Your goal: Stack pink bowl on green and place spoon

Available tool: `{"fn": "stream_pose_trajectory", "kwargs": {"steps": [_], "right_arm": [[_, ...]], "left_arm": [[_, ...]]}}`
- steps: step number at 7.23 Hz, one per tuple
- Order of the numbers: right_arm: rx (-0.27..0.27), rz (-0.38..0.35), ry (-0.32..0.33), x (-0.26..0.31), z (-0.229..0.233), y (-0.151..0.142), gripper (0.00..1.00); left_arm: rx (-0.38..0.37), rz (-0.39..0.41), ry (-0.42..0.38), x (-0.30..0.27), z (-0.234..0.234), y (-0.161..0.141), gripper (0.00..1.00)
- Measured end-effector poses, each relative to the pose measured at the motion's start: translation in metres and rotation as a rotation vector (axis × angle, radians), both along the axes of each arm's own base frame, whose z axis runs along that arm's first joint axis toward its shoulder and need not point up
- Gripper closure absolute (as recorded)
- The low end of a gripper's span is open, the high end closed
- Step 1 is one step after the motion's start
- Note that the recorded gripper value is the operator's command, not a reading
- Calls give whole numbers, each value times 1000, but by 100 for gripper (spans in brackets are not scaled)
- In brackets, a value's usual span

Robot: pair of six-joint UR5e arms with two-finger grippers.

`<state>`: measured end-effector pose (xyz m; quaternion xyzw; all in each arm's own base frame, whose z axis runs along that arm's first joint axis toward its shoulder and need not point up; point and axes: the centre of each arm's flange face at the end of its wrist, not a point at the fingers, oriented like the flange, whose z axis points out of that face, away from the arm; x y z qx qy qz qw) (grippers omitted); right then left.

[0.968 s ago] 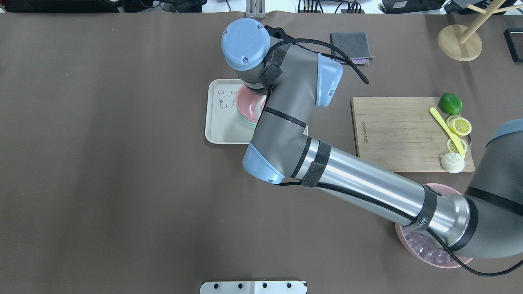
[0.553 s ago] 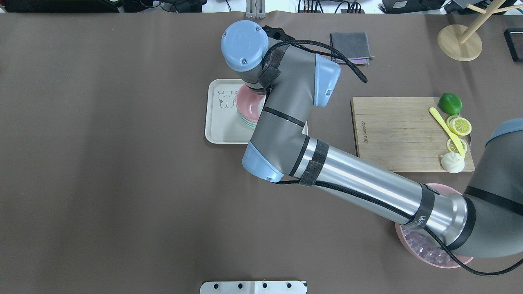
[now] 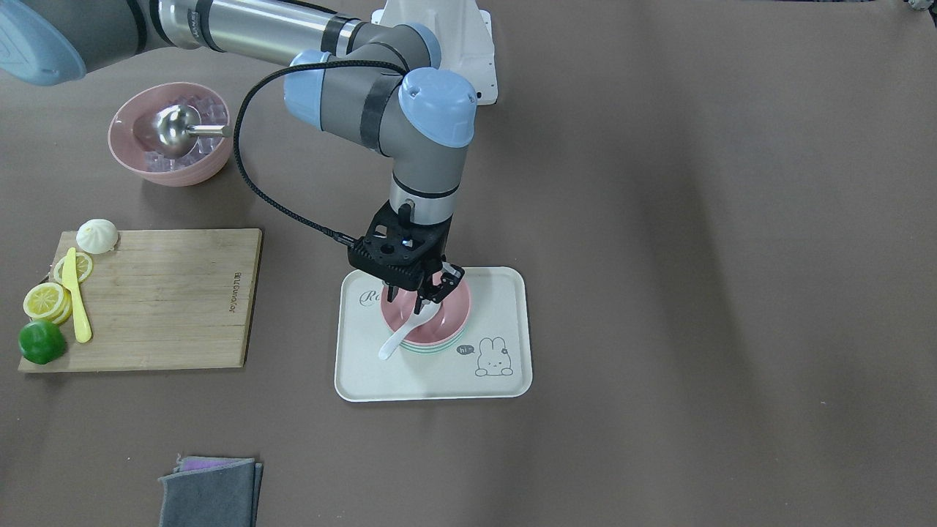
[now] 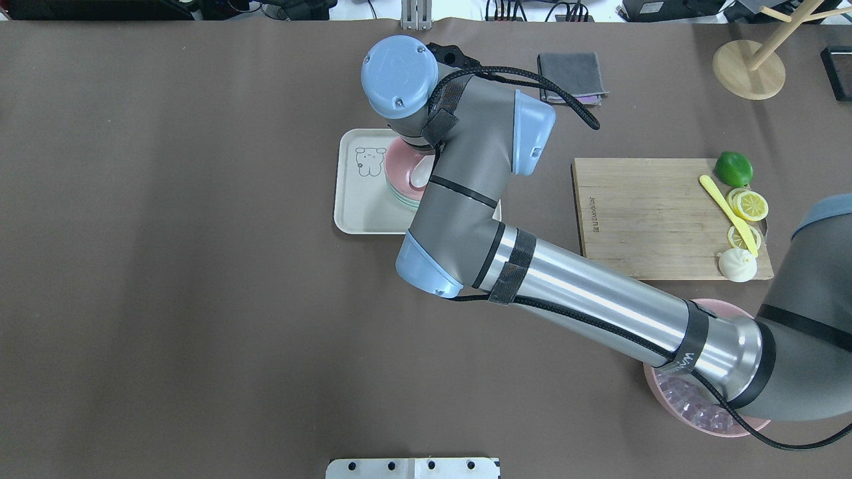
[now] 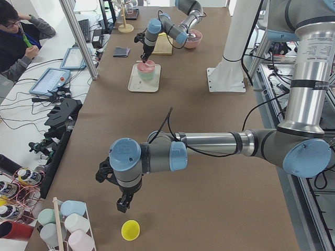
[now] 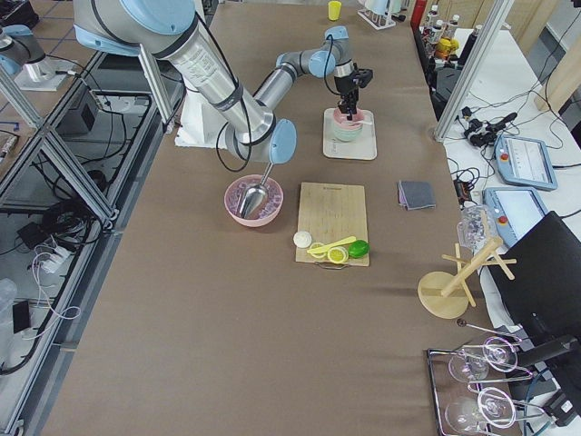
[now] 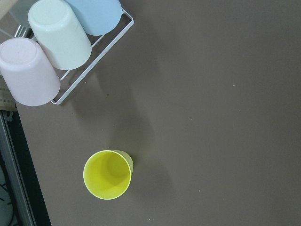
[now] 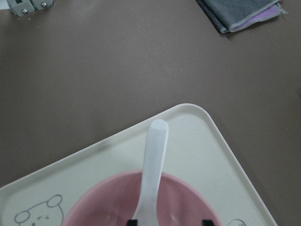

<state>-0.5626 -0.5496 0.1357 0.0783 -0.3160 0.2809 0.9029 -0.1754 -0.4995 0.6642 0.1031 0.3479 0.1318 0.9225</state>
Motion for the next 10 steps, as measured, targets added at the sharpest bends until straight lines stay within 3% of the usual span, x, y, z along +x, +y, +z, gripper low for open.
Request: {"fn": "stream_pose_trajectory", "kwargs": {"steps": [2,4,5,8,10], "right_arm": [[28,-17,7,6,-4,-4,0],[72,-85,28,33,-2,-25,0],[91,-151,39,58,14,-41,0],[175,-350,31,173,103,-63,0],[197,-439,20,256,156,-67,0]], "left_arm": [[-3,0,1,0,1,0,2],[-12,-5,2,0,2,1,2],[-38,-35,16,1,0,0,2],[-207,-224,111,35,-18,-6,2],[-206,-256,123,71,-20,-6,2]]}}
